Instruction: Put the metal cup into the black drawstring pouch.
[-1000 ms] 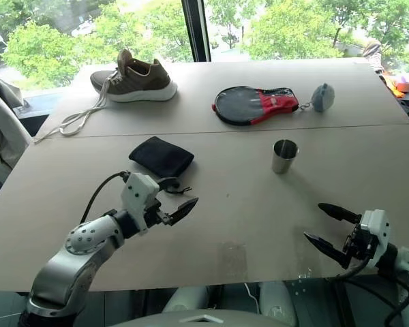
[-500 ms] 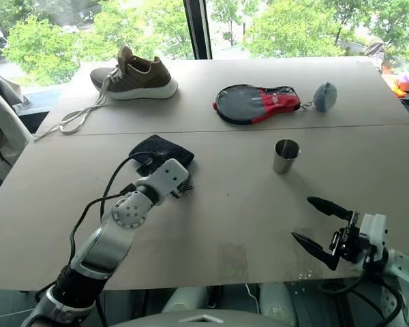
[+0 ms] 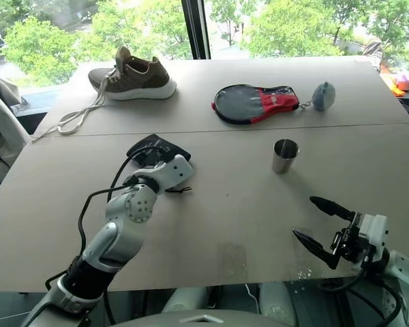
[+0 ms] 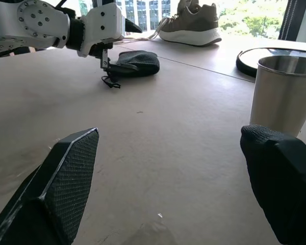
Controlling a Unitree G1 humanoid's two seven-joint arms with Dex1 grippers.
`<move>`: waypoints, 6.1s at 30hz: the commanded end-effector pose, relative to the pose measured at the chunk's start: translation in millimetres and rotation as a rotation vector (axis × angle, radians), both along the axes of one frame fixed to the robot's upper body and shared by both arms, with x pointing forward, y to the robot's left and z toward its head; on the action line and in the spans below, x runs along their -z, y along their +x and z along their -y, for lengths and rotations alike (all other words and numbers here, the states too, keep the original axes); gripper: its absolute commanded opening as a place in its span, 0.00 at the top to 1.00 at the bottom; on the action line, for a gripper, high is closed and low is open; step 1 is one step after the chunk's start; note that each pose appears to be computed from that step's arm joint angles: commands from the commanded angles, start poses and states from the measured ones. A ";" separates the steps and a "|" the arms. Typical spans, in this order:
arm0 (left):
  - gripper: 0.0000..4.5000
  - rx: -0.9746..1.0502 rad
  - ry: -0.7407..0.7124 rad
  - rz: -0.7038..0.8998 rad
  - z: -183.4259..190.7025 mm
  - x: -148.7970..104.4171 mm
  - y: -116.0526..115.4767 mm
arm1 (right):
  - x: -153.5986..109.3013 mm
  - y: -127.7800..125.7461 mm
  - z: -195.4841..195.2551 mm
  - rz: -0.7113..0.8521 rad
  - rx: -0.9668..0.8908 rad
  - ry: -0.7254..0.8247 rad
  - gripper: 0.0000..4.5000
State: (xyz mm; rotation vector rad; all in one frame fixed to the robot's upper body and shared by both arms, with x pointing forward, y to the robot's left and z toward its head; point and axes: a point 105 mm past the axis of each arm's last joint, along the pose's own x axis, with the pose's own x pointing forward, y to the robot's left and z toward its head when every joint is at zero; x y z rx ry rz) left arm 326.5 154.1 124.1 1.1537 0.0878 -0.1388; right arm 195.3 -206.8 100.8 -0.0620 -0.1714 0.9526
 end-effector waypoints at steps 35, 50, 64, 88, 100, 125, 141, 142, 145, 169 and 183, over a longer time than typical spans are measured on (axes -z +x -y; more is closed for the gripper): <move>0.98 -0.124 -0.210 0.071 -44.9 -6.0 7.3 | -6.5 9.5 4.9 0.048 0.058 -0.027 0.00; 0.98 0.004 -1.146 -0.286 16.7 -41.2 29.4 | -85.2 78.2 5.6 0.236 0.333 -0.122 0.00; 0.98 0.097 -1.204 -0.433 34.5 -48.8 33.4 | -100.2 105.0 -40.5 0.026 0.061 -0.799 0.00; 1.00 0.193 -1.470 -0.536 43.6 -48.2 15.6 | -59.8 136.0 -37.4 -0.151 0.063 -0.833 0.92; 1.00 0.263 -1.595 -0.670 75.0 -44.5 26.0 | -149.7 122.1 -111.0 -0.007 0.006 -0.262 0.99; 1.00 0.584 -1.617 -0.942 104.7 -69.3 -14.4 | -113.8 127.5 -132.4 -0.120 0.030 -0.220 0.99; 1.00 0.634 -1.605 -0.937 116.9 -74.8 -7.0 | -78.4 102.0 -156.9 0.233 -0.144 -0.493 0.99; 1.00 0.646 -1.605 -0.947 118.7 -75.3 -8.8 | -79.0 107.5 -155.4 0.241 -0.115 -0.481 0.99; 1.00 0.683 -1.599 -0.978 122.4 -74.6 -16.6 | -89.3 120.7 -154.8 0.142 -0.024 -0.279 0.99; 1.00 0.843 -1.506 -1.082 129.8 -86.6 -32.4 | -100.9 110.6 -167.1 0.270 -0.064 -0.104 0.99; 1.00 0.886 -1.509 -0.998 128.6 -93.5 -20.1 | -69.2 124.4 -157.8 0.816 -0.089 -0.616 0.99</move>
